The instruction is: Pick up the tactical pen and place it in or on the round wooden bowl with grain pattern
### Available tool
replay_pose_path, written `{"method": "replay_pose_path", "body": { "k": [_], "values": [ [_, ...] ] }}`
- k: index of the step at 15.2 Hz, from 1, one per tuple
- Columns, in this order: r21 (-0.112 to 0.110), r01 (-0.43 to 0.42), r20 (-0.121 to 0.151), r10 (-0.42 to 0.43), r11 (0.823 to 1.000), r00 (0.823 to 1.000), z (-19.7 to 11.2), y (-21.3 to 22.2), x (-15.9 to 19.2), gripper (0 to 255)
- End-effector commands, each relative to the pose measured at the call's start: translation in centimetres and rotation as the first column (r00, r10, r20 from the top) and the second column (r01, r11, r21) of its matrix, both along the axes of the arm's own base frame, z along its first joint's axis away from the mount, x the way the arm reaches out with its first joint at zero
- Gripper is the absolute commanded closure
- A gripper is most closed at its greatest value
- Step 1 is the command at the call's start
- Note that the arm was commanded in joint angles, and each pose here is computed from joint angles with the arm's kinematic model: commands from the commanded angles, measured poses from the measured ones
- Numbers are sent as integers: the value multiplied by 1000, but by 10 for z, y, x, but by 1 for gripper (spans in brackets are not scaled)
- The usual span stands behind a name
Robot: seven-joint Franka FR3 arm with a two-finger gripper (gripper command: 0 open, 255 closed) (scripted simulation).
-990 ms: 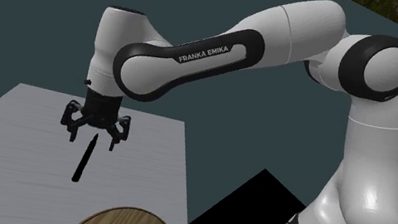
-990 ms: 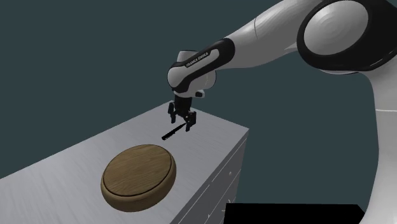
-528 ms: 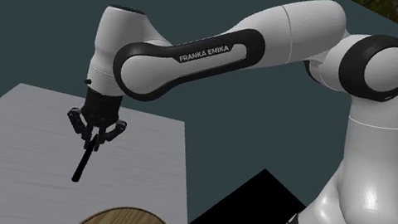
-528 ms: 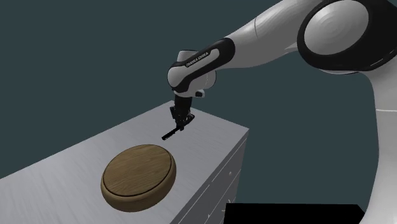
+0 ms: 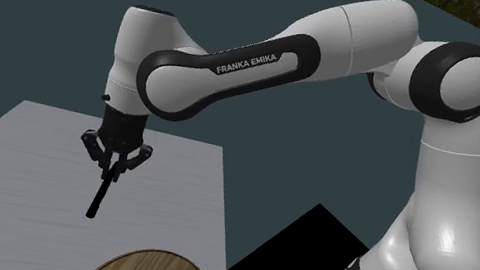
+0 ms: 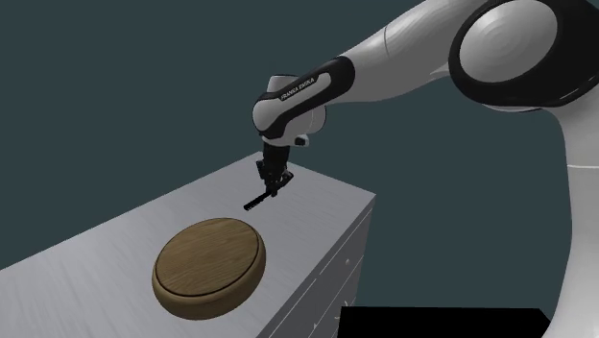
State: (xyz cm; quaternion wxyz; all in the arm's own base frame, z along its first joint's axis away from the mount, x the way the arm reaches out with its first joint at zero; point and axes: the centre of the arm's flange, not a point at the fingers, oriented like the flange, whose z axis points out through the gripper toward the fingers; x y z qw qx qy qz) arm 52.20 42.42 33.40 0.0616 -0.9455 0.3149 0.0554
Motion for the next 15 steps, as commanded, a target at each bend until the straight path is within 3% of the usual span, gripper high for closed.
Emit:
{"method": "replay_pose_path", "body": {
  "k": [1, 15],
  "values": [
    [-1, 0, -1, 0, 1000, 1000, 7, 0, 0, 255],
    [-1, 0, -1, 0, 1000, 1000, 81, 0, 0, 255]
  ]
}}
